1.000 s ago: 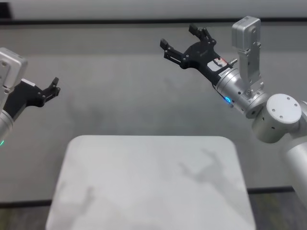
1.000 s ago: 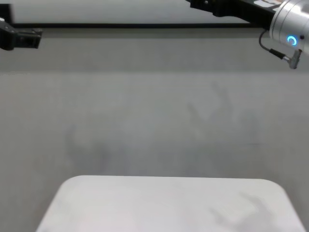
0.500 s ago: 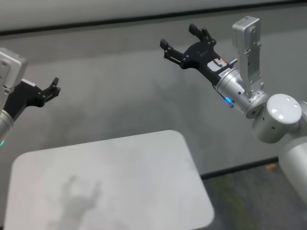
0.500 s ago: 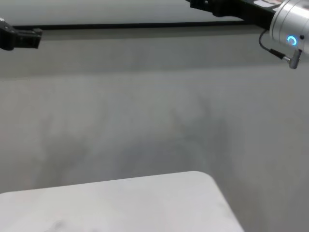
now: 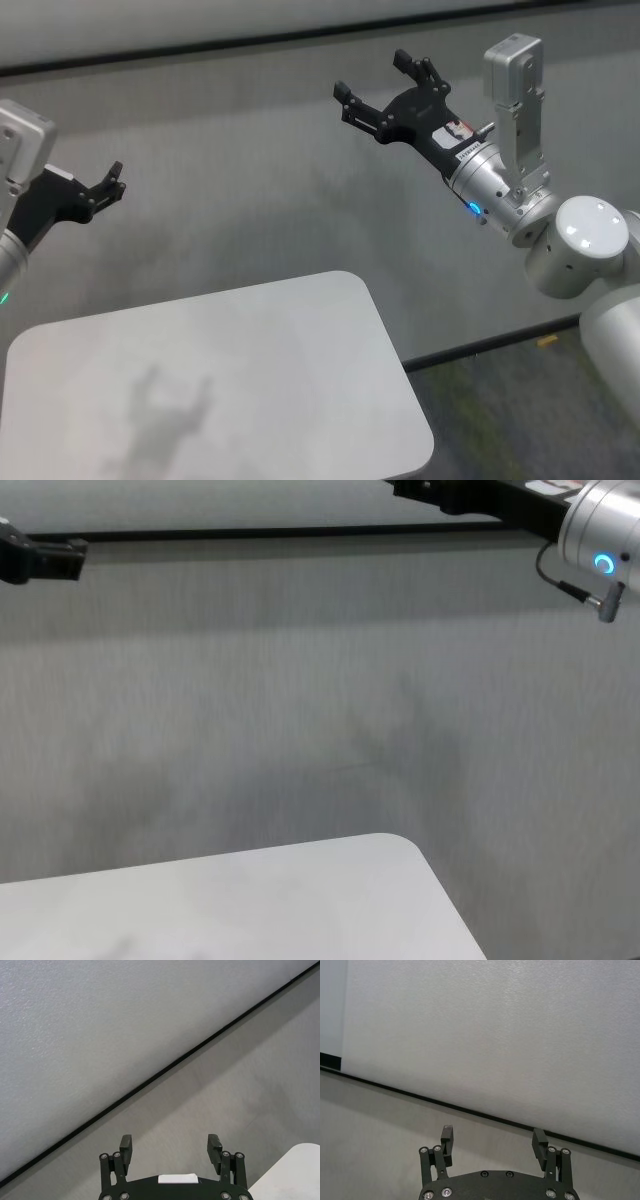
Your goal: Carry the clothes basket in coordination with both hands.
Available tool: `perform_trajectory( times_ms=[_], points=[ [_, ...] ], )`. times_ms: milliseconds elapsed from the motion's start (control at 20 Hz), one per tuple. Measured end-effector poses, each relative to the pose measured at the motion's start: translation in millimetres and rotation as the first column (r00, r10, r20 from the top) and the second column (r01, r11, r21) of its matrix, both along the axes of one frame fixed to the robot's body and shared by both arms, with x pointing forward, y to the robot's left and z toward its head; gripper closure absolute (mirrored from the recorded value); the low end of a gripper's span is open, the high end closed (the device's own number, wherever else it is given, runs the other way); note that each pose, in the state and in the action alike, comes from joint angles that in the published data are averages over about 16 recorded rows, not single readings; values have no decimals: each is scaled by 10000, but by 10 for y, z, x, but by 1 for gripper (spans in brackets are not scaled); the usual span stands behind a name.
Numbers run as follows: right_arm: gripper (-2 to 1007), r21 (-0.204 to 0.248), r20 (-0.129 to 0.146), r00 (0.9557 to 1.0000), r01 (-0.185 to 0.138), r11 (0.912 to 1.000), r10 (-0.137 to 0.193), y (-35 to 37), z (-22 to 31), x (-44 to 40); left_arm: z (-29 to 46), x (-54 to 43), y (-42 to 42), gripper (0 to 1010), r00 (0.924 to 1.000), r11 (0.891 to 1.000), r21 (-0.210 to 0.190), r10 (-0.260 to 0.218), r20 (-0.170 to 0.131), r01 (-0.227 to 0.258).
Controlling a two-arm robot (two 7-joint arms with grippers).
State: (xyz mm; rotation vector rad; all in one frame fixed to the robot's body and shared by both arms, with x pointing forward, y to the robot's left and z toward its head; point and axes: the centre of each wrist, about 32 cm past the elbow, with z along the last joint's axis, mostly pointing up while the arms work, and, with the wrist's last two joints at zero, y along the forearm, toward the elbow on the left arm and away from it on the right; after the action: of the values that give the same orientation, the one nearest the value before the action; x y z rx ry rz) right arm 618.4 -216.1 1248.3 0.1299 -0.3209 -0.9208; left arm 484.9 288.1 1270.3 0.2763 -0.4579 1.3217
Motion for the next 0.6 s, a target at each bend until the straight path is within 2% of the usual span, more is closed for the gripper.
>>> perform_trajectory(
  times_ms=[600],
  points=[
    [4, 0, 0, 10000, 0, 10000, 0, 0, 0, 0, 1, 0, 0, 10, 10000, 10000, 0, 1, 1, -1]
  ],
)
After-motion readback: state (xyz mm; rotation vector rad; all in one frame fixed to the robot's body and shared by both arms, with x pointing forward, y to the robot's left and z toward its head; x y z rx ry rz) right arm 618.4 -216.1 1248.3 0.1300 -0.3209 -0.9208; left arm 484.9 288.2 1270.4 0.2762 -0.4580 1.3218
